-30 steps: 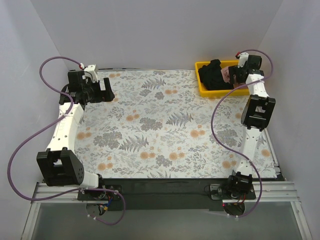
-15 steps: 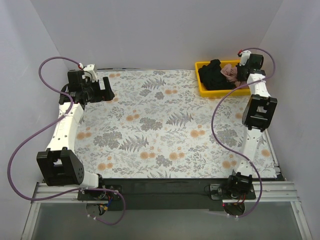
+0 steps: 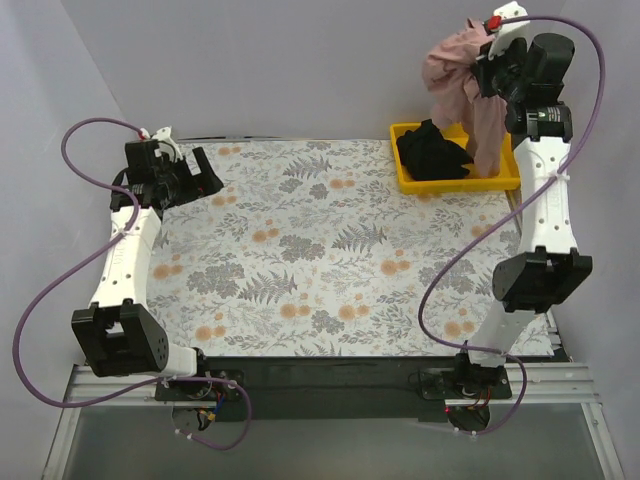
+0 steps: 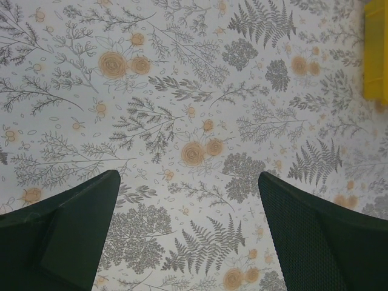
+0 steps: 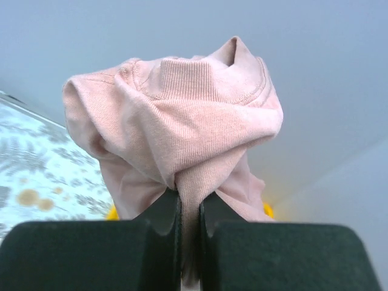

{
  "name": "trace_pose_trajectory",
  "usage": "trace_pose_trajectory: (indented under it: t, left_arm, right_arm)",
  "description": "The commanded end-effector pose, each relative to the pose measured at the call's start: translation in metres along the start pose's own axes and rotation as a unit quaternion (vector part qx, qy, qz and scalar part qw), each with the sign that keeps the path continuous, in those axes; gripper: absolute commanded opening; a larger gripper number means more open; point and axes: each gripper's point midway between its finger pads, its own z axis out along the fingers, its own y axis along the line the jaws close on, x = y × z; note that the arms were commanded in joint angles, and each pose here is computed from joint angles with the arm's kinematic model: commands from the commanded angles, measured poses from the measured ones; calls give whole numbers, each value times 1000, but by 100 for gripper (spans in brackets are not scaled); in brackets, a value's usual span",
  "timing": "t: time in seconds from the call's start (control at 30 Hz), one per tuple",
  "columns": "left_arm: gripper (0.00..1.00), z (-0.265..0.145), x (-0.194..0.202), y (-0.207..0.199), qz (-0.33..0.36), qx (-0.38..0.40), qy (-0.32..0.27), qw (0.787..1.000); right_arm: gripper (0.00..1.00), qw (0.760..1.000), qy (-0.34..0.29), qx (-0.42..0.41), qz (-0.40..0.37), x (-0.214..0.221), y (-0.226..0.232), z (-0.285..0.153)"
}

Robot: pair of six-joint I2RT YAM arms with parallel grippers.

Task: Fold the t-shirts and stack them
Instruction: Move the tshirt to the center of the board

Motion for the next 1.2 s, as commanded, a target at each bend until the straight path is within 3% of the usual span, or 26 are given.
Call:
trace_pose_trajectory:
  t: [0.0,0.13,0.33,0.4,0.5,0.63,0.67,0.73,0.77,0.87,0.93,0.97,1.07,1.13,1.17]
  left_arm:
    - [98,-27,-31,-11,-37,26,-37,998]
    - [98,-34,-37,-6,-63,40,-38,996]
    - [98,-44,-46,-10,-67,64,-54,994]
    - [98,-47,-48,-14,-65,75,-57,993]
    - [98,-48,-46,-18,-52,90,-54,993]
    - [98,-48,-35,-22,-30,112,-38,993]
    - [98,-48,-29,-23,-14,119,-28,992]
    - [98,-50,-14,-29,20,149,2,989]
    - [98,-49,-4,-28,36,156,22,987]
    - [98,-46,27,-20,91,170,69,979]
    - [98,-41,72,-7,135,166,131,968]
    - [98,-35,94,-5,156,166,157,961]
    - [98,-18,138,-6,182,166,219,944]
    - [83,-3,155,-13,183,170,239,938]
    - [79,2,166,-22,192,177,254,931]
  right_arm:
    - [1,994,-76,-67,-51,-68,57,-36]
    - [1,976,-157,-130,-76,-136,128,-76]
    - [1,946,-270,-162,-77,-222,182,-130]
    - [1,941,-287,-160,-75,-233,187,-134]
    - [1,943,-266,-190,-62,-214,209,-128]
    - [1,946,-180,-266,-37,-132,251,-124]
    - [3,946,-124,-299,-23,-81,272,-115]
    - [36,953,-36,-301,26,-10,286,-119]
    - [66,960,26,-269,66,36,282,-122]
    - [80,947,144,-244,154,128,257,-141]
    - [85,928,215,-262,155,179,263,-158]
    - [98,922,228,-282,137,194,270,-162]
    - [97,900,261,-330,116,219,288,-164]
    - [83,889,281,-348,97,226,299,-155]
    - [81,884,291,-355,89,228,303,-153]
